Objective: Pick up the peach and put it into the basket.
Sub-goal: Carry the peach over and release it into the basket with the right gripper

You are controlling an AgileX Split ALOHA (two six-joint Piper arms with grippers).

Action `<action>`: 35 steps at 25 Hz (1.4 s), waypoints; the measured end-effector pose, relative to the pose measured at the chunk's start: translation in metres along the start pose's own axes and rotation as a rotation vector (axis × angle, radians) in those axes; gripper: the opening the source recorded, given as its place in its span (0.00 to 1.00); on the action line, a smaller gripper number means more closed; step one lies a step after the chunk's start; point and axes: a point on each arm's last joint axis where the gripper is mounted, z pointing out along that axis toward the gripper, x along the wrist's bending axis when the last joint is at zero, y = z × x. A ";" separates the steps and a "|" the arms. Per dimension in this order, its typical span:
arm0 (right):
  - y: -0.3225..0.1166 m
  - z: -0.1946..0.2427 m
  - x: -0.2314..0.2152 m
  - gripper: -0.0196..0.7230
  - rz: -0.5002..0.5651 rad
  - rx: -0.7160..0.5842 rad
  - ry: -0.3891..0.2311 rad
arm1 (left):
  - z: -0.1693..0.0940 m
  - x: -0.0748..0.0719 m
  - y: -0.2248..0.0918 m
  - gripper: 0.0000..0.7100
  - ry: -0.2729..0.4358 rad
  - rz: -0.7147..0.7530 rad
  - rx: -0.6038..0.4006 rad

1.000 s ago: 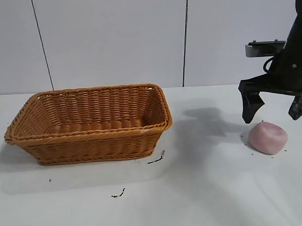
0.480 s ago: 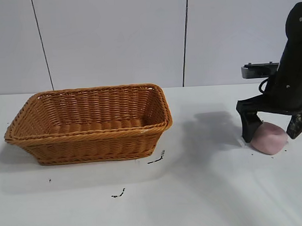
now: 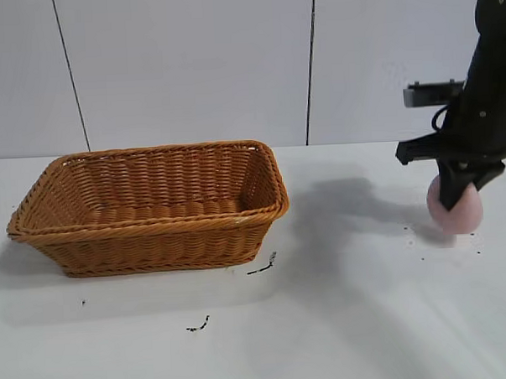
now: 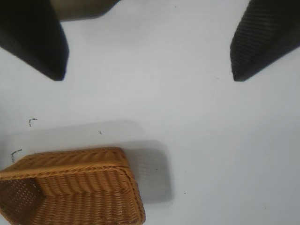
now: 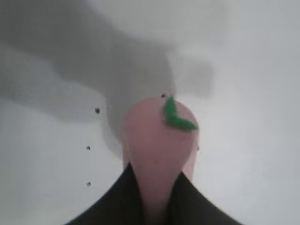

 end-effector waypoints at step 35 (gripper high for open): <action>-0.032 0.103 0.281 0.43 -0.581 -0.062 0.228 | 0.000 0.000 0.000 0.97 0.000 0.000 0.000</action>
